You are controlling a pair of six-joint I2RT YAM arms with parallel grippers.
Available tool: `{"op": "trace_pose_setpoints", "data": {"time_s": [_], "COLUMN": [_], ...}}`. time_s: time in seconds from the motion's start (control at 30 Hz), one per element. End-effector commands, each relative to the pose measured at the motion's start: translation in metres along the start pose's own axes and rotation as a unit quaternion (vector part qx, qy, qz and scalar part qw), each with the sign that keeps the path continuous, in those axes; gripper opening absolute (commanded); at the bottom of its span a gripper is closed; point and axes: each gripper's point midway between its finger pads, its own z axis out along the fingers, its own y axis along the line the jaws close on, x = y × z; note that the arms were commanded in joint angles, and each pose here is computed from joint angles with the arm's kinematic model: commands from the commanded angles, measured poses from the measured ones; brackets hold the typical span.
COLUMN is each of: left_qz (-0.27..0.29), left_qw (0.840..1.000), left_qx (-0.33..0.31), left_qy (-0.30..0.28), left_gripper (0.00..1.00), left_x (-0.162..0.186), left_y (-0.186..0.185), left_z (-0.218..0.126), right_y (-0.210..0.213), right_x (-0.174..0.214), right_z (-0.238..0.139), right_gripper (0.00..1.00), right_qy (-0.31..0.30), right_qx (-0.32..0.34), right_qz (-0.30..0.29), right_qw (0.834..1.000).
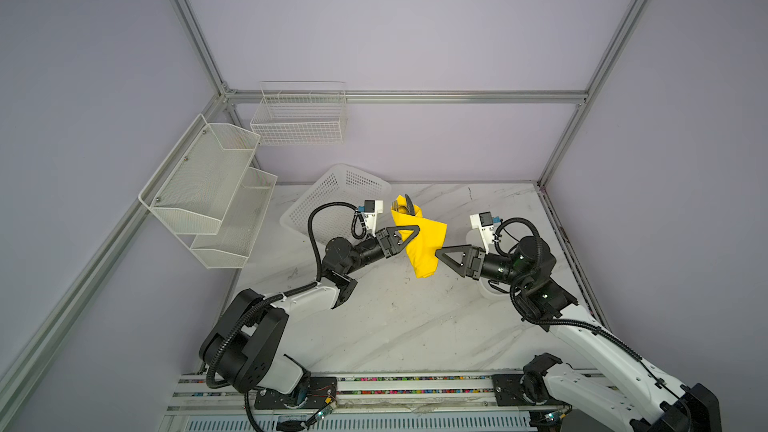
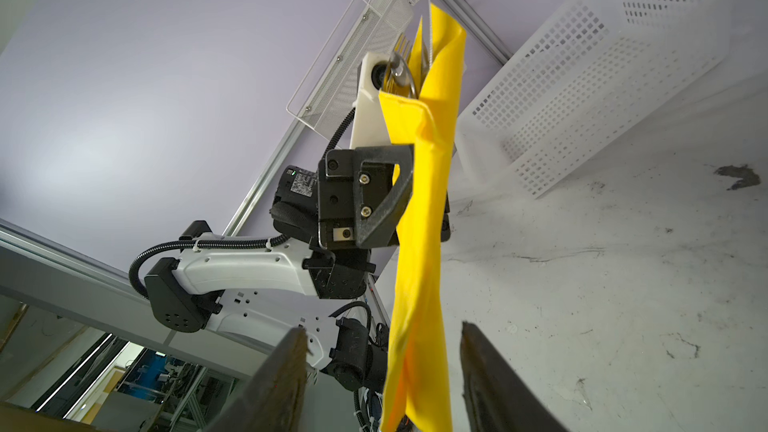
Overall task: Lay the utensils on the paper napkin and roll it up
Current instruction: 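Open the right gripper and draw it back while the left gripper holds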
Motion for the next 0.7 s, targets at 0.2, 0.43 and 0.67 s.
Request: {"op": "trace_pose_setpoints", "data": {"time_s": [0.2, 0.43, 0.67], "left_qz": [0.038, 0.037, 0.037], "left_qw": [0.998, 0.998, 0.998], "left_qx": [0.046, 0.045, 0.046], "left_qy": [-0.026, -0.026, -0.026], "left_gripper": [0.10, 0.10, 0.10], "left_x": [-0.020, -0.020, -0.020], "left_y": [-0.037, -0.036, -0.037], "left_z": [0.001, 0.001, 0.001], "right_y": [-0.008, -0.006, -0.013], "right_x": [0.022, 0.030, 0.039], "right_z": [0.004, 0.006, 0.010], "right_gripper": [0.60, 0.56, 0.53], "right_qy": [0.056, 0.074, 0.092], "right_qx": [-0.007, -0.024, -0.019], "right_qz": [0.029, 0.037, 0.041], "right_qw": [0.998, 0.996, 0.995]}}
